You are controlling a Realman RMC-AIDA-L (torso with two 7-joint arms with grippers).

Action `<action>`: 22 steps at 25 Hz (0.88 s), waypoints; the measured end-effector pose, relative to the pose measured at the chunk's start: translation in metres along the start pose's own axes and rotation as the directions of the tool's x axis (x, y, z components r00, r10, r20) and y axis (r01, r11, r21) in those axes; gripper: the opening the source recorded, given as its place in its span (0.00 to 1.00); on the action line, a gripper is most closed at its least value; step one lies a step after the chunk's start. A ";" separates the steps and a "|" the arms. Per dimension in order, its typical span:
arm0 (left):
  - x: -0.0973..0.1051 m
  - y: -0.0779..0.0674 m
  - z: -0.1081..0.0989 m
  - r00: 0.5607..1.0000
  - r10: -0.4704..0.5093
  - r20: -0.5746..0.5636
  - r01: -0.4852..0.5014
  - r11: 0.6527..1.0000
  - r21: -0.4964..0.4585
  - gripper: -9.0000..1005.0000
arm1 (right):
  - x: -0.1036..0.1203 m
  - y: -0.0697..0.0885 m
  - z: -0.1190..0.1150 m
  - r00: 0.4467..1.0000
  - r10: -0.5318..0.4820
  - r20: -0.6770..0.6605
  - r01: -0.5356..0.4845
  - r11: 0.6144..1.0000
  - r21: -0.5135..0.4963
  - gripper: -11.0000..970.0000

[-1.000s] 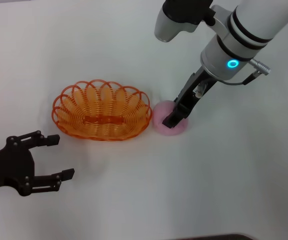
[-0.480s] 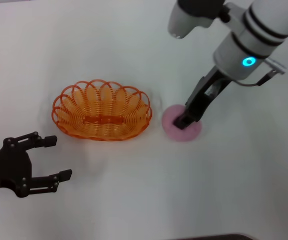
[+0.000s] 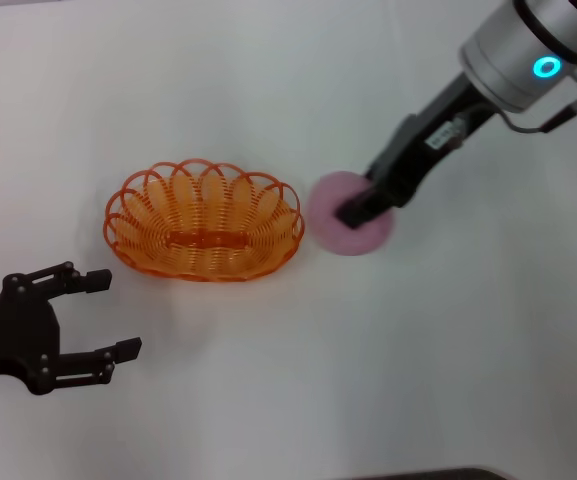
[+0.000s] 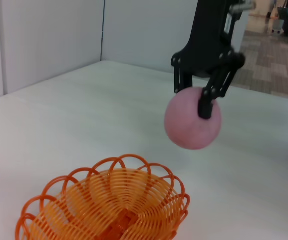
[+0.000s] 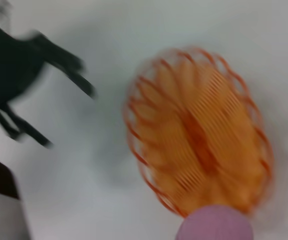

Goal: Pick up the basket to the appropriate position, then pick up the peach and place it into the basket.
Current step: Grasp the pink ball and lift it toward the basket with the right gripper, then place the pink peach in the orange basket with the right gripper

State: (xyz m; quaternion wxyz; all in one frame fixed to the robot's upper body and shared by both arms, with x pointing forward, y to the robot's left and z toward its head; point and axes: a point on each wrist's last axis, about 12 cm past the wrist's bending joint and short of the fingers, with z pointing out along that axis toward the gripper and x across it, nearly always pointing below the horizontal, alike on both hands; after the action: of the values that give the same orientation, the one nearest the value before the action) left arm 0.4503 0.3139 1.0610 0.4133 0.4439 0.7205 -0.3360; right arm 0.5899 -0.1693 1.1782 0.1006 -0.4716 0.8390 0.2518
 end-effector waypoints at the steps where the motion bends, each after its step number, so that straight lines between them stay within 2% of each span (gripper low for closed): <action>1: 0.000 0.000 -0.001 1.000 -0.001 0.001 0.001 1.000 -0.001 0.85 | -0.004 0.004 0.000 1.000 -0.013 0.022 0.014 1.000 -0.022 0.29; 5: 0.000 0.000 -0.001 1.000 -0.002 0.001 0.002 1.000 -0.002 0.85 | -0.020 0.018 0.007 0.995 -0.070 0.076 0.076 0.994 -0.082 0.30; 8: 0.000 0.000 -0.002 1.000 -0.002 0.001 0.002 1.000 -0.002 0.85 | -0.032 0.024 0.015 0.988 -0.098 0.121 0.108 0.991 -0.081 0.30; 15: 0.001 0.000 -0.003 1.000 -0.006 0.009 0.006 1.000 -0.011 0.85 | -0.045 0.018 0.039 0.977 -0.093 0.194 0.094 0.996 0.006 0.30; 22: 0.001 0.000 -0.005 1.000 -0.010 0.016 0.010 1.000 -0.018 0.85 | -0.044 0.019 0.055 0.977 -0.128 0.172 0.125 0.992 0.031 0.39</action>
State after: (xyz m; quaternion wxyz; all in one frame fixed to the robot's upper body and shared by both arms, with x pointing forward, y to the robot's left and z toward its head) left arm 0.4487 0.3183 1.0625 0.4213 0.4338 0.7226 -0.3349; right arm 0.5938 -0.1002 1.1559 0.1939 -0.4992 0.7979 0.2768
